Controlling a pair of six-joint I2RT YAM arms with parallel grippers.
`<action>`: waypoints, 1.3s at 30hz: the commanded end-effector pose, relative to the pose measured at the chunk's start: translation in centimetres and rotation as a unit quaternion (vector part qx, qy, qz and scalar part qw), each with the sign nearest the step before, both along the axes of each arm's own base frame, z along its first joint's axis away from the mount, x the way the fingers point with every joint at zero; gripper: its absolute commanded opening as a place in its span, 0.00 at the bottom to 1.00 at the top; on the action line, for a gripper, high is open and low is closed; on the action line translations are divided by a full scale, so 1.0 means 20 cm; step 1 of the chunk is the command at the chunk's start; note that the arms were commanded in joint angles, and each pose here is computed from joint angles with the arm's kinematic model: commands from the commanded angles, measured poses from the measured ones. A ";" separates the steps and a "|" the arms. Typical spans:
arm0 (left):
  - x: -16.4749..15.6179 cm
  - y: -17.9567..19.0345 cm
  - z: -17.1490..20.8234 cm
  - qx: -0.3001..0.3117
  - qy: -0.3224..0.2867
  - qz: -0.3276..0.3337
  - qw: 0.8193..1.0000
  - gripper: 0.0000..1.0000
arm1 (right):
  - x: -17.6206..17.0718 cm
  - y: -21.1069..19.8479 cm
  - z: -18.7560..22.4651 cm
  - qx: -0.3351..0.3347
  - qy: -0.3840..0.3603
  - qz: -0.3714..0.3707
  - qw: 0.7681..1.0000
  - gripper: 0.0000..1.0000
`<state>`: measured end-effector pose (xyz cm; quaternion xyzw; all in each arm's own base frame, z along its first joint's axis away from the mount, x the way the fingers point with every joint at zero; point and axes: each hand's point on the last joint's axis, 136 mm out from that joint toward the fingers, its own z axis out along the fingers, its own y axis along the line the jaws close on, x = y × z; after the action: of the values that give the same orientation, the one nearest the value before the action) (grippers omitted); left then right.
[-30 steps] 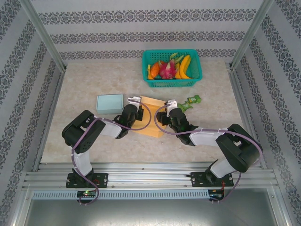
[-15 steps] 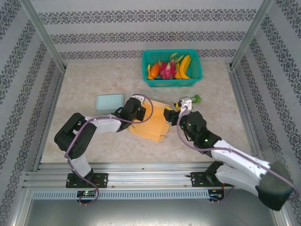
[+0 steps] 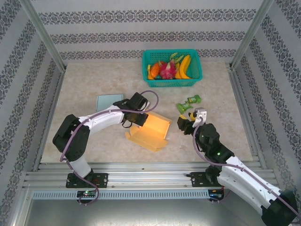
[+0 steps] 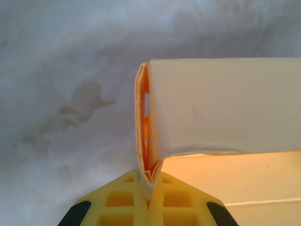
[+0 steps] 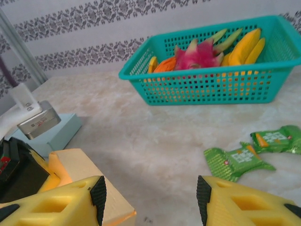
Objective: Fold the paper box
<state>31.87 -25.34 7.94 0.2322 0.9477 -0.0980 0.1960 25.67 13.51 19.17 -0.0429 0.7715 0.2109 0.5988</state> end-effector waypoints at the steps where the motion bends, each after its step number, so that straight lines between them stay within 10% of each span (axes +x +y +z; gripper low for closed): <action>1: -0.21 0.11 -0.06 0.128 0.089 -0.046 0.987 0.03 | -0.05 0.03 -0.02 0.029 0.004 0.027 0.999 0.55; 19: 0.01 0.01 -0.12 0.410 -0.008 -0.064 0.910 0.06 | -0.15 -0.06 -0.09 0.047 -0.027 0.020 0.998 0.54; 39: 0.14 0.01 -0.21 0.484 -0.132 -0.054 0.863 0.15 | -0.15 -0.09 -0.10 0.045 -0.028 0.010 0.999 0.54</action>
<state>34.13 -24.94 4.59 0.3516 0.8413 0.3791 0.1579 22.41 12.36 17.47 -0.0396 0.7436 0.2605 0.6145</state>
